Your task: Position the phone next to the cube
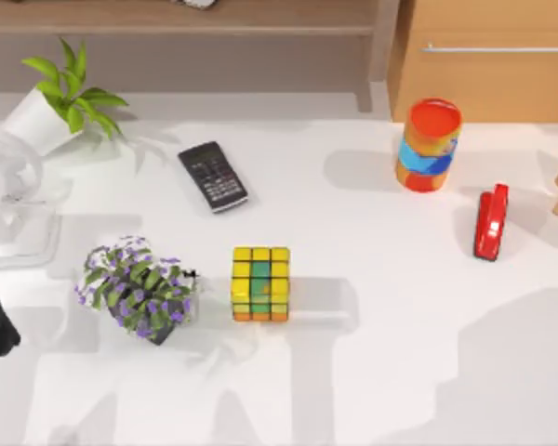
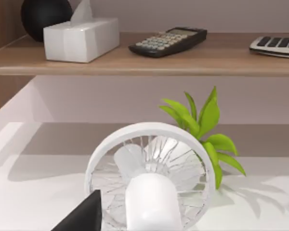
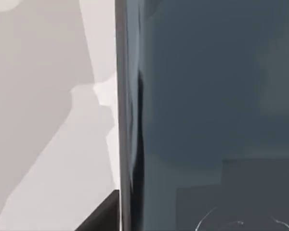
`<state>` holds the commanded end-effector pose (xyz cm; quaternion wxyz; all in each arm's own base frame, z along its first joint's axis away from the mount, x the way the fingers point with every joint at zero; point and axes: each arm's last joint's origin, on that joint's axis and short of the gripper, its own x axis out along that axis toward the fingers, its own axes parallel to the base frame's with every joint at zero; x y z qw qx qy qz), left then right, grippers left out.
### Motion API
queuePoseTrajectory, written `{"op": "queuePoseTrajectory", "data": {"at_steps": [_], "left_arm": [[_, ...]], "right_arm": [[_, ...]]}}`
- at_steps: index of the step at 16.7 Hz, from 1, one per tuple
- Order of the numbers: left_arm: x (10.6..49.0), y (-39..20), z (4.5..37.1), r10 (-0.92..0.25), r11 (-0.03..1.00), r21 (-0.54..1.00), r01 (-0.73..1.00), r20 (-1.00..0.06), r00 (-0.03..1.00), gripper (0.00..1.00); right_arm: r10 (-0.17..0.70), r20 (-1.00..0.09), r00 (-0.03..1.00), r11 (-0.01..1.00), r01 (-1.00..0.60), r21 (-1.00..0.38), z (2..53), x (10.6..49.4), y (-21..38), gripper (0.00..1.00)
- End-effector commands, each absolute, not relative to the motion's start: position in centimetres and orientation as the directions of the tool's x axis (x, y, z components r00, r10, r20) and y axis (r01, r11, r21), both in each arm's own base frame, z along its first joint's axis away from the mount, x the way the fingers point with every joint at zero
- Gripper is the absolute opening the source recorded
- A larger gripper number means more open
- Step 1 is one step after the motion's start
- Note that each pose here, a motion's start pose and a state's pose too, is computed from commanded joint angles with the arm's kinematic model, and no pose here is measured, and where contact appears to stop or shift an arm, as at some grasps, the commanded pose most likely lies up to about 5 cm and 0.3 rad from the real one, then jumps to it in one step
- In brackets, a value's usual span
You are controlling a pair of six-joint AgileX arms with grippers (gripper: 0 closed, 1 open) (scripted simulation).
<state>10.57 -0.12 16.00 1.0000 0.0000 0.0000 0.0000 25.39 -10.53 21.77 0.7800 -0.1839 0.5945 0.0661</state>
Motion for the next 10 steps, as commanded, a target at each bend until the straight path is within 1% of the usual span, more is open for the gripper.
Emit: {"op": "queuePoseTrajectory", "data": {"at_steps": [3,5,8,10], "left_arm": [[10.6,-0.1,16.0,0.0,1.0,0.0,0.0,0.0,1.0,1.0],[10.6,-0.1,16.0,0.0,1.0,0.0,0.0,0.0,1.0,1.0],[10.6,-0.1,16.0,0.0,1.0,0.0,0.0,0.0,1.0,1.0],[10.6,-0.1,16.0,0.0,1.0,0.0,0.0,0.0,1.0,1.0]], "right_arm": [[-0.121,-0.926,0.358,0.944,-0.248,-0.219,24.7,27.3,-8.5,0.0],[-0.103,-0.917,0.385,0.958,-0.208,-0.195,26.1,28.7,-6.6,0.0],[-0.057,-0.918,0.392,0.978,-0.164,-0.13,27.0,30.8,-3.1,0.0],[-0.021,-0.928,0.372,0.987,-0.142,-0.079,26.9,32.1,-0.2,0.0]]}}
